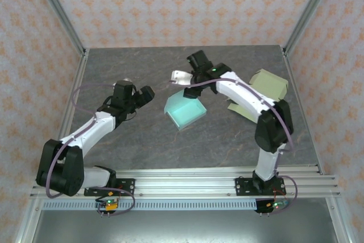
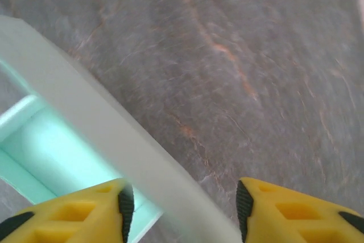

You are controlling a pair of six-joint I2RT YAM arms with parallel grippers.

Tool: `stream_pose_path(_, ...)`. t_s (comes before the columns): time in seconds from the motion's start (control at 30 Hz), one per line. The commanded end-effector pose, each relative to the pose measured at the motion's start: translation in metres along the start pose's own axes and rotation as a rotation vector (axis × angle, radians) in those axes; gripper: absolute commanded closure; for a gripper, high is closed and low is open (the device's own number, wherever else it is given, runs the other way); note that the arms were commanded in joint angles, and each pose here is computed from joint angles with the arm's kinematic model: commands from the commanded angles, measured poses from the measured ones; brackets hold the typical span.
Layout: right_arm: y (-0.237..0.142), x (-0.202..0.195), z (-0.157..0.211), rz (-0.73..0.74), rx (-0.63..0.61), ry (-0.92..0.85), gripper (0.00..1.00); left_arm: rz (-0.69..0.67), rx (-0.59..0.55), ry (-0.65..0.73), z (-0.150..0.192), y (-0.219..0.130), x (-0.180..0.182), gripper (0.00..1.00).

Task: Fold the paper box

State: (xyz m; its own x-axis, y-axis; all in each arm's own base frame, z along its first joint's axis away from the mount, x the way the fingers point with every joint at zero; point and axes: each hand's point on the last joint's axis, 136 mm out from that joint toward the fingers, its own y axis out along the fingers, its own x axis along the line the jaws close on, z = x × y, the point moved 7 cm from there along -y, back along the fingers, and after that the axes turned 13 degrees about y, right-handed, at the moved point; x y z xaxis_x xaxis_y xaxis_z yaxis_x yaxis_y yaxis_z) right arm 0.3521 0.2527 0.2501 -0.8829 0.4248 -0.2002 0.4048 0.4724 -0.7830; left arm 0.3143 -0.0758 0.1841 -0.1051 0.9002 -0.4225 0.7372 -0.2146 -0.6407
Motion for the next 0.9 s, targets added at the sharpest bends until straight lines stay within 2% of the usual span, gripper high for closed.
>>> stream_pose_path(0.0, -0.068, -0.040, -0.006, 0.071, -0.320, 0.336, 0.41, 0.023, 0.026, 0.142, -0.007, -0.020, -0.008, 0.07)
stream_pose_path(0.07, -0.080, -0.058, 0.017, 0.114, -0.400, 0.484, 0.33, 0.075, 0.064, 0.213, -0.002, -0.028, -0.014, 0.07)
stream_pose_path(0.13, -0.082, -0.058, 0.041, 0.061, -0.414, 0.515, 0.30, 0.143, 0.091, 0.269, 0.005, -0.035, -0.022, 0.08)
stream_pose_path(0.3, -0.049, -0.052, 0.074, -0.125, -0.333, 0.502, 0.31, 0.217, 0.092, 0.440, 0.021, -0.049, -0.046, 0.08)
stream_pose_path(0.43, -0.020, -0.052, 0.075, -0.270, -0.316, 0.446, 0.33, 0.171, 0.103, 0.524, 0.028, -0.043, -0.057, 0.08)
stream_pose_path(0.7, 0.014, -0.061, 0.063, -0.352, -0.261, 0.393, 0.34, 0.098, 0.094, 0.542, 0.022, -0.026, -0.071, 0.09)
stream_pose_path(0.77, 0.021, -0.061, 0.059, -0.377, -0.267, 0.387, 0.36, 0.104, 0.099, 0.538, 0.021, -0.020, -0.075, 0.15)
stream_pose_path(0.87, 0.030, -0.060, 0.056, -0.397, -0.252, 0.390, 0.43, 0.119, 0.136, 0.518, 0.023, -0.010, -0.081, 0.30)
